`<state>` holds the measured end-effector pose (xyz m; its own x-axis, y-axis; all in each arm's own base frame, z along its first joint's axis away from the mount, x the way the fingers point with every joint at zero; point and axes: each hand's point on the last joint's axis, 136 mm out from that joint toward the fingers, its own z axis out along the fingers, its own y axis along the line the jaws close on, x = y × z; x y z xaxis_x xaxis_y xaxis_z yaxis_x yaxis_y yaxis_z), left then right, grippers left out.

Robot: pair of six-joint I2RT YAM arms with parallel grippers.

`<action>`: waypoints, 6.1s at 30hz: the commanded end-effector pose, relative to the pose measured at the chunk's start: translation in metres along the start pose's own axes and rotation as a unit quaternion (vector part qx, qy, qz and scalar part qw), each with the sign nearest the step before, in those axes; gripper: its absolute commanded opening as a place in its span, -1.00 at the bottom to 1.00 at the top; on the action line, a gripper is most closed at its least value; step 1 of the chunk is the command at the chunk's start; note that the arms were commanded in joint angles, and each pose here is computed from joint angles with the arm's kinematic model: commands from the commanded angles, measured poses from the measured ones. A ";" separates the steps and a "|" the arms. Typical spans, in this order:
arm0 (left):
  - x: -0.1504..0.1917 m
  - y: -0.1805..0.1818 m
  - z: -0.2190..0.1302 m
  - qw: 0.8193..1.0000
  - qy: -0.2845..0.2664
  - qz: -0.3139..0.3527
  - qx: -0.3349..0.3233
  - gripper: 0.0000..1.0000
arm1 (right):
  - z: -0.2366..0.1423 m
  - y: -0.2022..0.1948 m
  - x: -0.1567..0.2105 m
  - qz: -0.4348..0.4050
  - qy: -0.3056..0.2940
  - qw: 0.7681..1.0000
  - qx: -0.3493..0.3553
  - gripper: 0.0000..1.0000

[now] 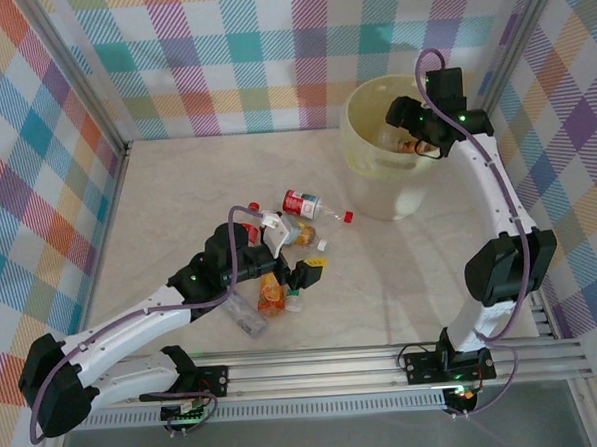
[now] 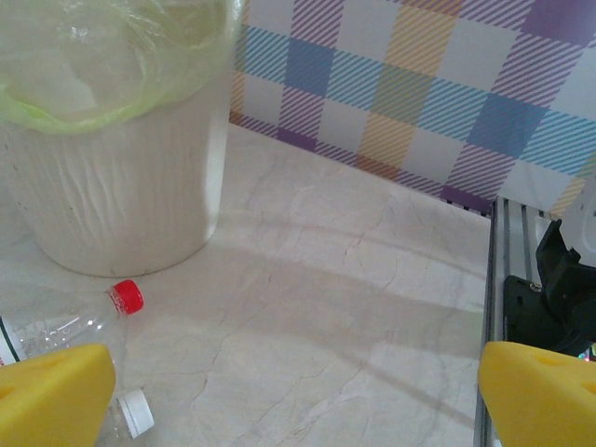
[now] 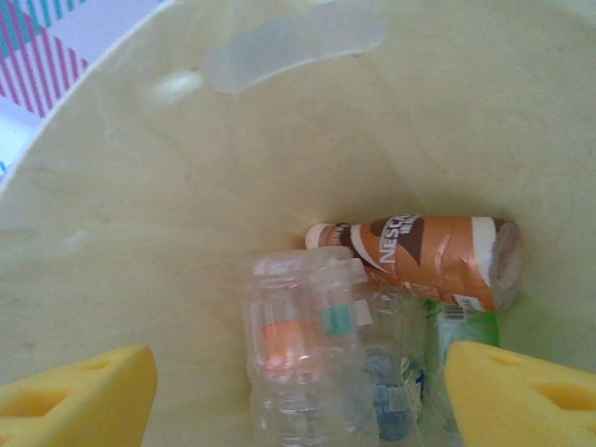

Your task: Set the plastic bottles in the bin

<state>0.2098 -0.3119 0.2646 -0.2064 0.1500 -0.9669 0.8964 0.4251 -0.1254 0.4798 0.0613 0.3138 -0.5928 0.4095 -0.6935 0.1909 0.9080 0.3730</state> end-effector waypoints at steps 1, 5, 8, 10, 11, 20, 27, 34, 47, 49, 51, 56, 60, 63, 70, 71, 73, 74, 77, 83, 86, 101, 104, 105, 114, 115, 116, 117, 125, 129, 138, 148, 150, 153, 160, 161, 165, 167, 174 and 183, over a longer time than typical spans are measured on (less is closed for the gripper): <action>-0.013 -0.008 0.000 1.000 -0.009 0.012 0.012 1.00 | -0.043 0.011 -0.013 -0.022 -0.031 0.999 -0.023 0.64; -0.011 -0.008 0.002 1.000 -0.004 0.011 0.014 1.00 | -0.071 0.021 -0.014 -0.036 -0.045 0.997 -0.051 0.70; -0.011 -0.008 0.002 1.000 -0.002 0.013 0.015 1.00 | -0.091 0.027 -0.009 -0.050 -0.054 0.995 -0.068 0.73; -0.011 -0.008 0.002 1.000 -0.001 0.014 0.014 1.00 | -0.104 0.032 -0.002 -0.063 -0.055 0.993 -0.081 0.77; -0.011 -0.007 0.002 1.000 0.001 0.015 0.012 1.00 | -0.110 0.034 0.003 -0.069 -0.053 0.992 -0.086 0.79; -0.010 -0.005 0.000 0.999 0.010 0.032 0.003 1.00 | -0.161 0.065 0.063 -0.152 -0.016 0.973 -0.171 0.87; -0.012 0.002 -0.009 0.997 0.019 0.068 -0.025 1.00 | -0.157 0.096 0.138 -0.249 0.082 0.938 -0.225 0.87; -0.002 0.013 -0.017 0.988 0.066 0.126 -0.056 1.00 | -0.137 0.119 0.200 -0.306 0.166 0.905 -0.244 0.75; -0.013 0.009 -0.036 0.985 0.127 0.103 -0.059 1.00 | -0.087 0.122 0.255 -0.247 0.242 0.915 -0.205 0.50; -0.005 0.003 -0.044 0.982 0.161 0.088 -0.045 1.00 | -0.079 0.114 0.275 -0.212 0.262 0.926 -0.169 0.48; 0.010 -0.005 -0.055 0.978 0.196 0.071 -0.028 1.00 | -0.074 0.111 0.293 -0.186 0.268 0.933 -0.151 0.48; 0.043 -0.008 -0.080 0.972 0.227 0.056 -0.036 1.00 | -0.066 0.111 0.326 -0.141 0.277 0.942 -0.128 0.51; 0.061 -0.003 -0.100 0.972 0.215 0.071 -0.062 1.00 | -0.056 0.108 0.352 -0.097 0.285 0.948 -0.106 0.57; 0.078 0.001 -0.111 0.971 0.209 0.088 -0.076 1.00 | -0.049 0.109 0.367 -0.074 0.287 0.950 -0.098 0.61; 0.076 0.008 -0.119 0.976 0.166 0.088 -0.110 1.00 | -0.034 0.116 0.388 -0.059 0.276 0.956 -0.079 0.62; 0.078 0.008 -0.118 0.976 0.170 0.086 -0.107 1.00 | -0.031 0.117 0.390 -0.055 0.275 0.957 -0.076 0.63; 0.082 0.005 -0.114 0.976 0.179 0.082 -0.094 1.00 | -0.024 0.116 0.396 -0.050 0.274 0.958 -0.068 0.62; 0.084 0.003 -0.111 0.975 0.187 0.078 -0.087 1.00 | -0.021 0.117 0.399 -0.047 0.275 0.958 -0.065 0.63; 0.089 0.000 -0.106 0.974 0.203 0.072 -0.073 1.00 | -0.014 0.120 0.406 -0.039 0.277 0.958 -0.064 0.63; 0.093 0.002 -0.104 0.972 0.212 0.071 -0.074 1.00 | -0.002 0.116 0.415 -0.040 0.276 0.959 -0.039 0.62; 0.093 0.002 -0.103 0.972 0.211 0.070 -0.074 1.00 | 0.003 0.117 0.422 -0.040 0.284 0.957 -0.038 0.60; 0.098 0.001 -0.101 0.971 0.222 0.066 -0.068 1.00 | 0.016 0.114 0.433 -0.062 0.292 0.954 -0.016 0.43; 0.098 0.000 -0.101 0.971 0.222 0.066 -0.067 1.00 | 0.015 0.111 0.432 -0.067 0.289 0.955 -0.014 0.37; 0.099 0.001 -0.101 0.970 0.223 0.065 -0.067 1.00 | 0.014 0.110 0.431 -0.069 0.288 0.955 -0.015 0.35; 0.097 0.000 -0.100 0.971 0.218 0.065 -0.066 1.00 | -0.003 0.097 0.408 -0.097 0.253 0.962 -0.017 0.26; 0.096 0.000 -0.100 0.972 0.217 0.066 -0.065 1.00 | -0.005 0.093 0.405 -0.102 0.248 0.963 -0.015 0.26; 0.095 0.000 -0.099 0.972 0.216 0.065 -0.065 1.00 | -0.008 0.090 0.402 -0.108 0.245 0.963 -0.012 0.25; 0.093 0.000 -0.099 0.973 0.212 0.065 -0.066 1.00 | -0.011 0.085 0.399 -0.113 0.241 0.964 -0.010 0.25; 0.050 -0.011 -0.081 0.987 0.151 0.052 -0.034 1.00 | -0.038 0.061 0.370 -0.166 0.205 0.965 -0.006 0.23; 0.026 -0.019 -0.064 0.991 0.125 0.052 -0.003 1.00 | -0.056 0.056 0.348 -0.196 0.180 0.964 -0.014 0.23; -0.040 -0.021 -0.020 0.998 0.009 0.048 0.027 1.00 | -0.107 0.062 0.278 -0.242 0.106 0.964 -0.038 0.22; -0.064 -0.023 0.002 0.995 -0.074 0.013 0.060 1.00 | -0.155 0.081 0.189 -0.259 0.018 0.964 -0.061 0.23; -0.059 -0.023 0.001 0.995 -0.075 0.008 0.060 1.00 | -0.159 0.084 0.170 -0.261 0.002 0.963 -0.059 0.23; -0.055 -0.024 -0.002 0.995 -0.074 0.006 0.064 1.00 | -0.166 0.089 0.140 -0.263 -0.027 0.963 -0.049 0.23; -0.049 -0.022 -0.007 0.997 -0.064 0.014 0.051 1.00 | -0.175 0.097 0.068 -0.230 -0.090 0.968 -0.049 0.22; -0.047 -0.021 -0.006 0.997 -0.060 0.014 0.048 1.00 | -0.174 0.098 0.058 -0.222 -0.097 0.969 -0.049 0.22; -0.040 -0.017 -0.002 0.998 -0.047 0.012 0.043 1.00 | -0.166 0.102 0.027 -0.198 -0.117 0.972 -0.051 0.22; -0.038 -0.018 0.000 0.998 -0.043 0.012 0.045 1.00 | -0.158 0.103 0.012 -0.189 -0.127 0.973 -0.044 0.22; -0.028 -0.013 -0.001 0.999 -0.024 0.028 0.029 1.00 | -0.119 0.085 -0.036 -0.130 -0.148 0.980 0.004 0.22; -0.024 -0.013 0.001 0.999 -0.015 0.033 0.032 1.00 | -0.067 0.047 -0.051 -0.085 -0.110 0.988 0.069 0.22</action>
<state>0.2049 -0.3218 0.2948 -0.1436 0.1258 -0.9816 0.9275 0.3631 -0.0891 0.4644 0.0871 0.4079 -0.4393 0.1978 -0.8763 0.1800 0.9751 0.1299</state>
